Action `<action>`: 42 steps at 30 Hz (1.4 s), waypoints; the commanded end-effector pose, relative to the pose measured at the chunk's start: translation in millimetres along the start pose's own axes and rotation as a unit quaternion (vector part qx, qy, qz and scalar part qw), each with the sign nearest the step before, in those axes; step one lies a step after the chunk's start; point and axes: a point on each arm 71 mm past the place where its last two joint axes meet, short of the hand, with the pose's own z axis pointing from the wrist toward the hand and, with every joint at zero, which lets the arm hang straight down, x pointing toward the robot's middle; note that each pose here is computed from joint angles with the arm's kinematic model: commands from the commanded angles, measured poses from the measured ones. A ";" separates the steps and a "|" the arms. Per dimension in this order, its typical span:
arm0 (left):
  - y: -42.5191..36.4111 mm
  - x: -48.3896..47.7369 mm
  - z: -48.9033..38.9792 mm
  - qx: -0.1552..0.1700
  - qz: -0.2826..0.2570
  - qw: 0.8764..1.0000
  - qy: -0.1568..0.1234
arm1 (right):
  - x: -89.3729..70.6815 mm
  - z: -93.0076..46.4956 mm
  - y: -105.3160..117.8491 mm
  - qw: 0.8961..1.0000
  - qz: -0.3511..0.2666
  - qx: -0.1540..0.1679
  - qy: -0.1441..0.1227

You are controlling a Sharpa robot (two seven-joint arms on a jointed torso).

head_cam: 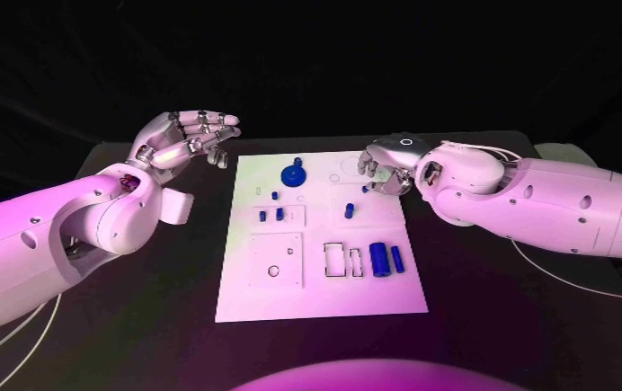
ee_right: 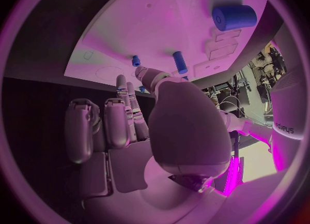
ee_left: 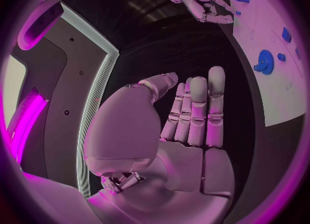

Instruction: Assemble the parts on the task board

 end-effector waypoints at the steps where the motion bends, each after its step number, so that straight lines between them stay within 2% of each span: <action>1: -2.9 -0.4 -0.6 0.014 -0.026 0.999 -0.012 | 3.7 0.5 1.7 0.999 -0.029 0.003 0.017; 13: -2.7 -1.0 -1.8 0.009 -0.028 0.999 -0.014 | 12.7 4.6 6.1 0.999 -0.029 0.003 0.035; 42: -0.9 -3.0 -2.1 -0.004 -0.024 0.999 -0.021 | 28.6 10.5 10.4 0.998 -0.032 0.009 0.052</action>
